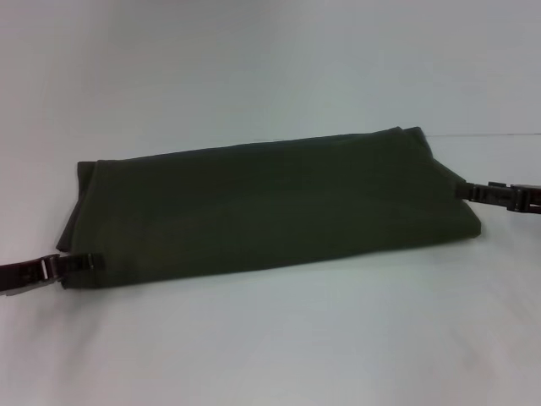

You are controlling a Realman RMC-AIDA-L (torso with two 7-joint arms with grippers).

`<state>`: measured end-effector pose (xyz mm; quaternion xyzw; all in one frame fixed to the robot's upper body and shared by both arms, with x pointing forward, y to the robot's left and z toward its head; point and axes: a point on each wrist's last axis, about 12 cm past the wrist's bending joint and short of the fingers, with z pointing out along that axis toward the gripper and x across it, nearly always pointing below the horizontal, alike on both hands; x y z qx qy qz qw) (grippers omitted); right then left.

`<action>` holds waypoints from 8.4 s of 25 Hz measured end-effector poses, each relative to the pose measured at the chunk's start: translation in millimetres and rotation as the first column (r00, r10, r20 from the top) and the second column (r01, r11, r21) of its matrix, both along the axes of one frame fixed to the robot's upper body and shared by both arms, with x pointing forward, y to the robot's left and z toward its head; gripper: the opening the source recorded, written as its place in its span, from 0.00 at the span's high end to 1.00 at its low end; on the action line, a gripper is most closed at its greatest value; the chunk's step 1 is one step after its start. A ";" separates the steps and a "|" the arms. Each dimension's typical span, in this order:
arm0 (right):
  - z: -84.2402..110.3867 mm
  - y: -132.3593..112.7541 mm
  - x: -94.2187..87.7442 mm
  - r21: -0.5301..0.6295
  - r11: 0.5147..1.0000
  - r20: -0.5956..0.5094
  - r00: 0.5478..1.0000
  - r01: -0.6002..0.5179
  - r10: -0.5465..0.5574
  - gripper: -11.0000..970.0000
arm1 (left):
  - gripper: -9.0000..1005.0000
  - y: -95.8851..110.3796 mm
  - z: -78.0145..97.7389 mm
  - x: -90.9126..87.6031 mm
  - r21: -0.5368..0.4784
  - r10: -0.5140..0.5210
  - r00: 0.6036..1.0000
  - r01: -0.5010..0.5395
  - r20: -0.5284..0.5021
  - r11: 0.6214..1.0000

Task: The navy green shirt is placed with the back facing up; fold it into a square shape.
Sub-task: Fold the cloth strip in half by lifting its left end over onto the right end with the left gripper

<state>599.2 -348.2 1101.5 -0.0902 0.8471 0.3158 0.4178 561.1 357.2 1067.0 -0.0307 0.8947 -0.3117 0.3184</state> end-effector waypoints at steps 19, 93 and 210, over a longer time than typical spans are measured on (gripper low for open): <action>-0.6 -0.4 -0.6 -0.001 1.000 -0.002 1.000 0.000 0.000 0.05 | 0.27 -2.1 -2.0 3.2 0.043 -0.016 1.000 0.016 -0.016 0.999; -14.6 52.3 45.0 -0.327 0.945 -0.244 0.966 0.001 -0.086 0.25 | 0.97 -7.5 4.5 14.9 0.106 -0.066 0.998 0.066 -0.005 0.992; -4.7 47.8 -76.4 -0.260 0.754 0.506 0.580 -0.603 0.638 0.03 | 0.10 44.2 36.6 -28.1 -0.196 0.093 0.929 -0.172 -0.357 0.965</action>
